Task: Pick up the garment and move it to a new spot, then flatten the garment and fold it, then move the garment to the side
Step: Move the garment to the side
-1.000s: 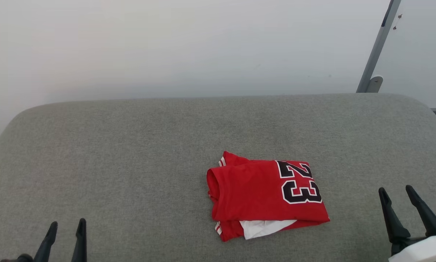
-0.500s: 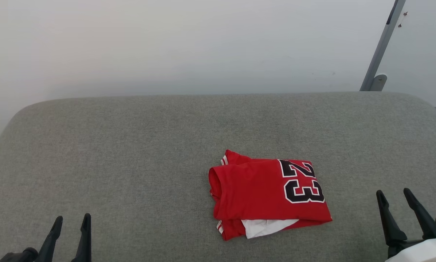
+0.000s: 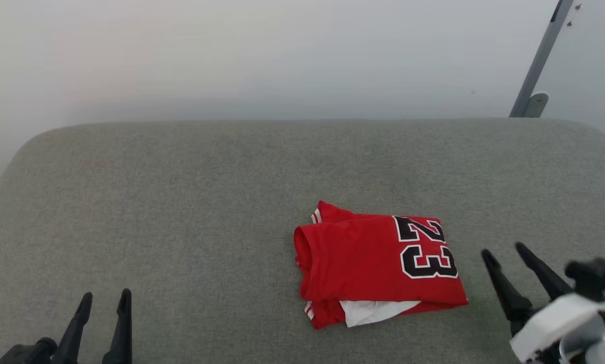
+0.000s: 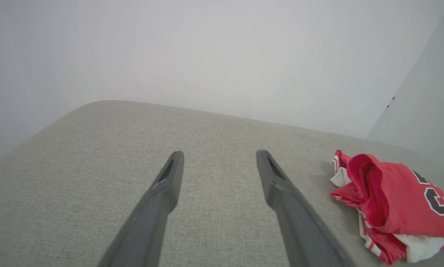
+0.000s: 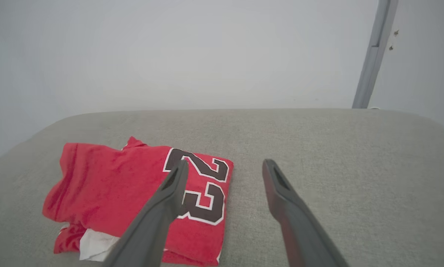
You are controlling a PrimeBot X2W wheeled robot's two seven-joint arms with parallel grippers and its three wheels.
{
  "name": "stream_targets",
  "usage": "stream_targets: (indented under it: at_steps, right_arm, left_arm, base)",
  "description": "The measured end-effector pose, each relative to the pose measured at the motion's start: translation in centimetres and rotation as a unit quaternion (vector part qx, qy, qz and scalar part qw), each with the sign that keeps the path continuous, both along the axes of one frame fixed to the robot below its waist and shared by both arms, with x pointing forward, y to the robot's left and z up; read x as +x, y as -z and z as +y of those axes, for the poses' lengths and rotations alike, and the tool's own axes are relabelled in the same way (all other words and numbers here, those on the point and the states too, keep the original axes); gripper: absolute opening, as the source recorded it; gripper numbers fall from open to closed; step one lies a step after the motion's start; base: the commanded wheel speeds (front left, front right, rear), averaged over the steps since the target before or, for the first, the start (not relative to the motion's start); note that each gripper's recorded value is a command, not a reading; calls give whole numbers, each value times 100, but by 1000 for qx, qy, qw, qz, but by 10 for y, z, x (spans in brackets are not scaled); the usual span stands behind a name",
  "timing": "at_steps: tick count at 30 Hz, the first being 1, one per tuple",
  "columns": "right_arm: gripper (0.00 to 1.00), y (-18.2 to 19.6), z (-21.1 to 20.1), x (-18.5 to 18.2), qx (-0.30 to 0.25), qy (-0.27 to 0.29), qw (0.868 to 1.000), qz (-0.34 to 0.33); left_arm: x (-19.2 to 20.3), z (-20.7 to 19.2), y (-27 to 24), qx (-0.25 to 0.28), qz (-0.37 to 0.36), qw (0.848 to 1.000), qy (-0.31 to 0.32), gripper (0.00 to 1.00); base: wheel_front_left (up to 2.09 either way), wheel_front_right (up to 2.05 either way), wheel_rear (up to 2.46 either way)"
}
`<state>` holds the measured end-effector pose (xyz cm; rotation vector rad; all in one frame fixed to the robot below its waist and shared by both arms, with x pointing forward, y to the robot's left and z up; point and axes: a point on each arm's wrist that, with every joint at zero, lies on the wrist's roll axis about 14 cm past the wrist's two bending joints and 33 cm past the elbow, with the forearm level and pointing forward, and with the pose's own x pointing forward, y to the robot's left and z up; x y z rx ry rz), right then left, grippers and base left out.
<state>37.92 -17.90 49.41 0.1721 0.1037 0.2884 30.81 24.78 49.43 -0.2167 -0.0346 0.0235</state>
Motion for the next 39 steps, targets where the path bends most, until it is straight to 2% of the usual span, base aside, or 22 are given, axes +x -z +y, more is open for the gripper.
stream_targets:
  at_steps: [5, 11, 18, 25, 26, 35, 36, 37, 39]
  right_arm:
    - [100, 14, 15, 18, -23, -53, 995, 81]
    - [100, 35, 25, 41, -65, -103, 976, 181]
    - [100, 73, 32, 49, -113, -147, 936, 298]
    - [100, 103, 44, 47, -134, -181, 892, 393]
    - [100, 103, 44, 47, -134, -181, 892, 393]
    - [100, 128, 60, 44, -124, -191, 848, 478]
    - [97, 130, 62, 44, -124, -193, 845, 483]
    - [0, 130, 63, 43, -129, -196, 843, 484]
    - [0, 130, 65, 44, -133, -199, 842, 483]
  left_arm:
    - [1, -4, 8, -3, 14, 1000, 4, 100]
    - [13, -9, 14, -9, 25, 1000, 9, 100]
    - [17, -7, 24, -15, 44, 999, 1, 100]
    - [17, -3, 34, -17, 60, 998, -9, 100]
    - [17, -3, 34, -17, 60, 998, -9, 100]
    - [17, 0, 39, -24, 70, 997, -17, 100]
    - [17, 0, 39, -24, 70, 997, -17, 100]
    - [17, 0, 39, -25, 71, 997, -18, 100]
    - [17, 0, 41, -28, 74, 997, -19, 100]
  base:
    - [0, 0, 0]
    - [0, 0, 0]
    - [0, 0, 0]
    - [0, 0, 0]
    - [0, 0, 0]
    - [0, 0, 0]
    - [0, 0, 0]
    - [0, 0, 0]
    - [0, 0, 0]
